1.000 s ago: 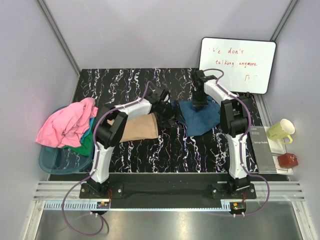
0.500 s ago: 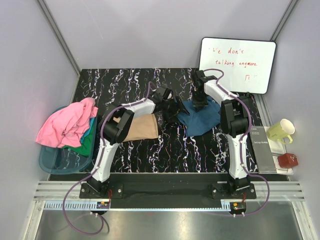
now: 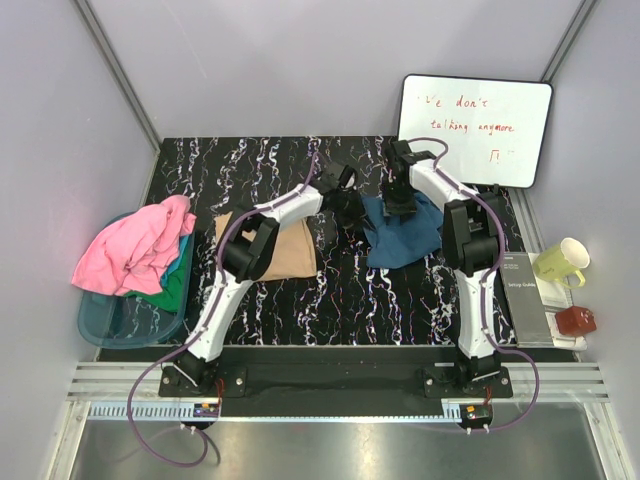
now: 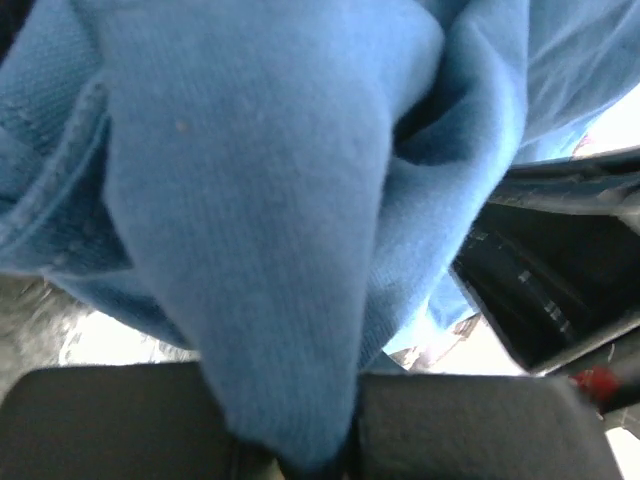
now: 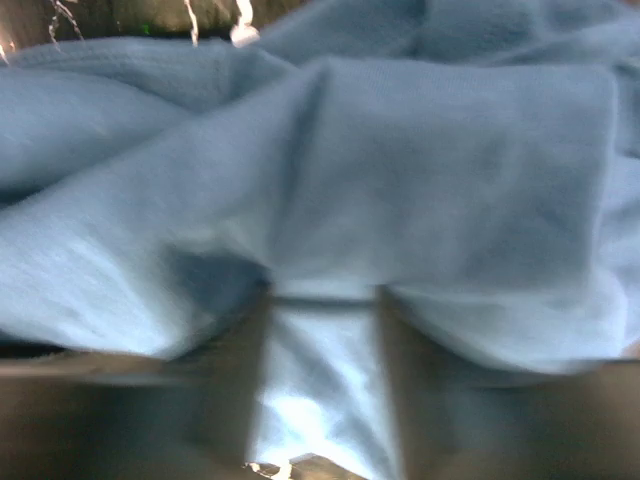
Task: Fold and stack the t-shirts
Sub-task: Put the neatly folded tshirt into the corner of the board with the left arm
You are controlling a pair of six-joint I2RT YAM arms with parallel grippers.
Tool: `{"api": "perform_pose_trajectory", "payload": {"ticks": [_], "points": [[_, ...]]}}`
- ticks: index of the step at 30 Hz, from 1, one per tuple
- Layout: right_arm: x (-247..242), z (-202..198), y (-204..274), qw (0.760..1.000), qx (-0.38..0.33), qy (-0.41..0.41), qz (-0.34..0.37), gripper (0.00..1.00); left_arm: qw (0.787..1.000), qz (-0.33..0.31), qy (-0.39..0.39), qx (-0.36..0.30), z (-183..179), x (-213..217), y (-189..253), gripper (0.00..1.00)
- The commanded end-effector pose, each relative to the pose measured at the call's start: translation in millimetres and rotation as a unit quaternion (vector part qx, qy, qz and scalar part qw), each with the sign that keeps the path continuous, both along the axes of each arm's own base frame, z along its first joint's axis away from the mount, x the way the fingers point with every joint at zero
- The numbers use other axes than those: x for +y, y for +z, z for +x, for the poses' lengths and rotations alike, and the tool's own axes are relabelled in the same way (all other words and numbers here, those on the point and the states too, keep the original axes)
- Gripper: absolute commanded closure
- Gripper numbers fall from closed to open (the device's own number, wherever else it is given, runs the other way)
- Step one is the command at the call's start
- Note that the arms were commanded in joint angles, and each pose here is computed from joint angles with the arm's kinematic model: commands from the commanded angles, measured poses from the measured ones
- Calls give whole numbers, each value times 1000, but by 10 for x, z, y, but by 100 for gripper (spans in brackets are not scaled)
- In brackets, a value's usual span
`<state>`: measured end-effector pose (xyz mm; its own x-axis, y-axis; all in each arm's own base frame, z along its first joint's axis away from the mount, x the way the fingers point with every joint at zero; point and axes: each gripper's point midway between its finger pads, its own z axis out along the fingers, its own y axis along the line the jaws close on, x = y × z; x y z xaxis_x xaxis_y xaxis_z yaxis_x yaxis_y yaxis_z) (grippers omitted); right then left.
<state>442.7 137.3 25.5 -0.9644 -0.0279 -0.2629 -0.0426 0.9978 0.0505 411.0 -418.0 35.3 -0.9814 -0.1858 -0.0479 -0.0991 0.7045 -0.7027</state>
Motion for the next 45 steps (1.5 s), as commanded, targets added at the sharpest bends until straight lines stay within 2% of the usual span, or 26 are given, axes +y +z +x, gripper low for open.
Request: {"api": "perform_pose_trajectory", "payload": {"ticks": [1, 2, 3, 5, 11, 14, 19, 29, 36, 45], "points": [[101, -99, 439, 999, -23, 15, 25, 28, 996, 28, -15, -86, 246, 211, 409, 100], [104, -87, 537, 999, -33, 15, 28, 22, 994, 36, -24, -96, 239, 299, 498, 100], [100, -72, 609, 999, -43, 15, 29, 10, 994, 41, -27, -102, 238, 345, 556, 100], [102, -31, 790, 997, -66, 14, 33, 1, 991, 49, -37, -115, 230, 461, 684, 100], [126, 76, 1119, 993, -107, 10, 43, 0, 988, 51, -61, -133, 161, 686, 1069, 100], [127, 92, 1152, 993, -112, 9, 45, 0, 988, 42, -73, -127, 104, 802, 1277, 100], [111, 60, 1103, 994, -105, 9, 41, 0, 987, 67, -68, -129, -5, 1148, 1487, 100], [109, 32, 1069, 994, -99, 10, 43, 0, 989, 134, -16, -66, -433, 1969, 1334, 100], [136, -2, 1026, 995, -90, 13, 51, 0, 983, 164, 50, -57, -489, 2569, 1387, 100], [155, -6, 969, 995, -83, 14, 54, 0, 976, 189, 97, -52, -581, 3057, 1438, 100]]}}
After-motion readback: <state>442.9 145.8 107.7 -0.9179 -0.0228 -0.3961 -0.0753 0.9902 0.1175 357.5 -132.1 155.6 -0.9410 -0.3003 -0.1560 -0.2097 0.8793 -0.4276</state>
